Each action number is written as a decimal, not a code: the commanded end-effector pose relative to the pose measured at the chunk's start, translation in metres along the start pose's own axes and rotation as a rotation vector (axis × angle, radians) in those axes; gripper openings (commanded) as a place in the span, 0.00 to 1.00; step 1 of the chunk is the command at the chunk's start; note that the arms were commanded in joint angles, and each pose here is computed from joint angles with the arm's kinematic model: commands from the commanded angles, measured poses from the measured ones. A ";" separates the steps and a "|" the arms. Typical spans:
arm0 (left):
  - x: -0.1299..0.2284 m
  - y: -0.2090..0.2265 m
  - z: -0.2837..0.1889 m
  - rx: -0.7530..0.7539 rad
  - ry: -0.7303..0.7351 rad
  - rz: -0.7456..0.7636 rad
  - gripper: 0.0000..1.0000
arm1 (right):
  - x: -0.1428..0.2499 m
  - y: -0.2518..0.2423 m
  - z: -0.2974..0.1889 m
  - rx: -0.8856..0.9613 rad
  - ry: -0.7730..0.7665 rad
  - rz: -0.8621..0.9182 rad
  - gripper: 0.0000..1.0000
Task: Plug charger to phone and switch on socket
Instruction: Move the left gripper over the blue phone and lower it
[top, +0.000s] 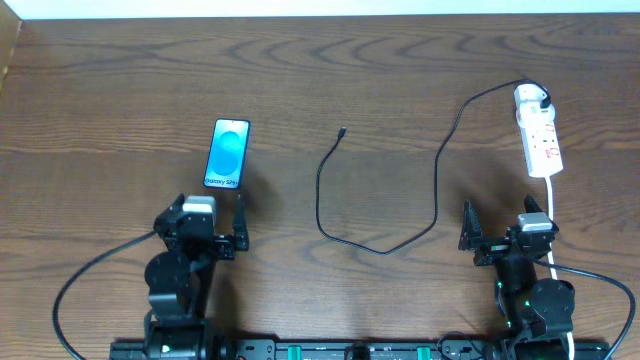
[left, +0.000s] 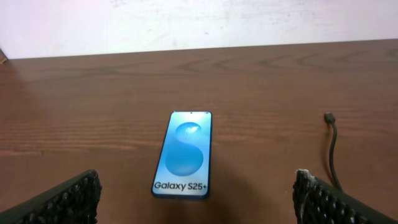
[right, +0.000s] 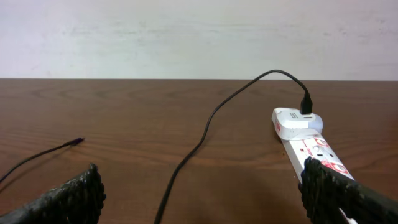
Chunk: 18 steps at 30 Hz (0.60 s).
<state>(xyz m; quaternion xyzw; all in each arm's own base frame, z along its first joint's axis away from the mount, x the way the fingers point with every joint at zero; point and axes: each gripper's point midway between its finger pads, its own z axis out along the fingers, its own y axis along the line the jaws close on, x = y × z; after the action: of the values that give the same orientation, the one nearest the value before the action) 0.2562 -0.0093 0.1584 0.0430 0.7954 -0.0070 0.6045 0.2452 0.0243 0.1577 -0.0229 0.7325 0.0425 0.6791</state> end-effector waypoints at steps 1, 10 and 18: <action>-0.021 -0.002 0.005 0.020 0.020 -0.020 0.98 | 0.001 -0.001 0.000 0.005 0.000 -0.004 0.99; -0.033 -0.020 0.035 0.152 0.222 -0.072 0.98 | 0.001 -0.001 0.000 0.005 0.000 -0.005 0.99; -0.051 -0.027 0.057 0.214 0.355 -0.103 0.98 | 0.001 -0.001 0.000 0.005 0.000 -0.004 0.99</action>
<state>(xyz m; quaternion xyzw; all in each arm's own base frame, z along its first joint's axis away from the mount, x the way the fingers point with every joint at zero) 0.3116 -0.0365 0.1726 0.0620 0.8891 -0.0988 0.4425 0.2452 0.0241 0.1574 -0.0224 0.7329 0.0420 0.6787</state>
